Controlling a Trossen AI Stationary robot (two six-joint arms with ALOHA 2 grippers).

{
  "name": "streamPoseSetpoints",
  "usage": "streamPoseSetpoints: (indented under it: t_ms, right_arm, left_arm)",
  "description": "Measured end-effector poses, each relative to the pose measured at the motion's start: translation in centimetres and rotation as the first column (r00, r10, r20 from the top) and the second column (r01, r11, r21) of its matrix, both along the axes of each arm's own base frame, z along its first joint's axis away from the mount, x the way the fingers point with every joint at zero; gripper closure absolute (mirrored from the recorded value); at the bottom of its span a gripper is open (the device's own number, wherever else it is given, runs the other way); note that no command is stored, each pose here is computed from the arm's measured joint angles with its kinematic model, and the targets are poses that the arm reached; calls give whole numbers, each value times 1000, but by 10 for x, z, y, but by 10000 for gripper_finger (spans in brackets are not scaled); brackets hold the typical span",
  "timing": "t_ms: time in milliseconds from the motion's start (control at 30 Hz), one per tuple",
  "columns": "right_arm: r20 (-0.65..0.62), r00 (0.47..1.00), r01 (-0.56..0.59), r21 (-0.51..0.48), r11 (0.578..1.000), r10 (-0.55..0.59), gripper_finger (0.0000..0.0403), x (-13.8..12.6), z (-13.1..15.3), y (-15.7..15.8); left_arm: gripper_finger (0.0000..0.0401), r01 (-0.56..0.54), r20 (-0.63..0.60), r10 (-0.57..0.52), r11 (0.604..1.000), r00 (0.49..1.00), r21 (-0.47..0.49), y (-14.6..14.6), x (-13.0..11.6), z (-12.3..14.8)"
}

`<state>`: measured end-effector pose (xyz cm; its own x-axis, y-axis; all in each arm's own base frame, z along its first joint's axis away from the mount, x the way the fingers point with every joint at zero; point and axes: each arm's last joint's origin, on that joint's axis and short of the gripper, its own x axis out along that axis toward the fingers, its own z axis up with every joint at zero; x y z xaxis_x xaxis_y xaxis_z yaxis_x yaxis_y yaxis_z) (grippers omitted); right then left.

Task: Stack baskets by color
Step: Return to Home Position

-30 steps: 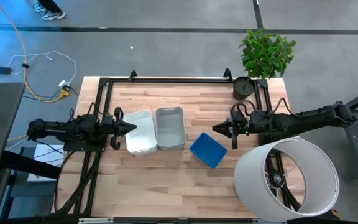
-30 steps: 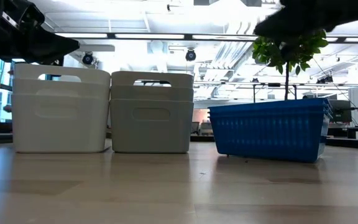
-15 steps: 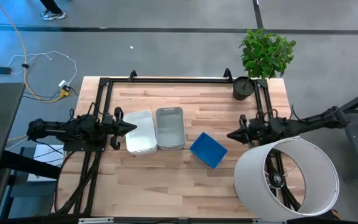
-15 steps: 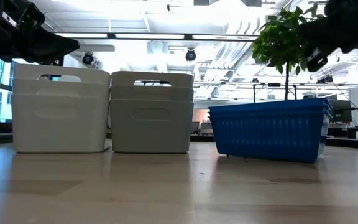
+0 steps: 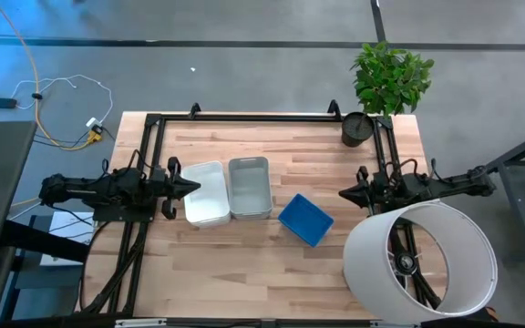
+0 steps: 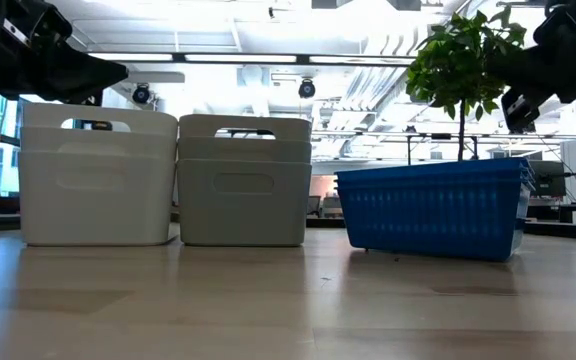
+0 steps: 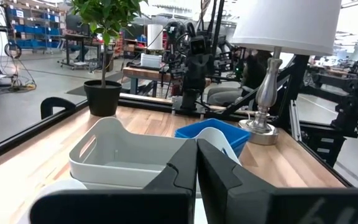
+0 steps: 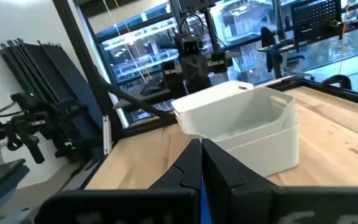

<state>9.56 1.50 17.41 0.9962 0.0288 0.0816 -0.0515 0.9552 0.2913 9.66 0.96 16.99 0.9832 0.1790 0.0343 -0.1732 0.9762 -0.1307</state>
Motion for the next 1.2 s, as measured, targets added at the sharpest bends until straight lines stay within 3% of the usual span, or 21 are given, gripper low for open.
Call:
streamPoseSetpoints:
  t_ms: [233, 433, 867, 1200]
  right_arm:
    - [-30, 997, 69, -74, 995, -71, 403, 1, -3, -2]
    - [-32, 990, 136, -77, 988, -139, 403, 1, -3, -8]
    - [-36, 995, 88, -169, 982, -96, 403, 2, -4, -8]
    - [-41, 995, 84, -60, 995, -86, 403, 2, -4, -8]
  left_arm:
    - [400, 2, 0, -2, 1000, 1000, 0, 0, 0, 0]
    - [400, 2, 0, -2, 1000, 1000, 0, 0, 0, 0]
    - [400, -1, 0, 1, 1000, 1000, 0, 0, 0, 0]
    - [400, -1, 0, 1, 1000, 1000, 0, 0, 0, 0]
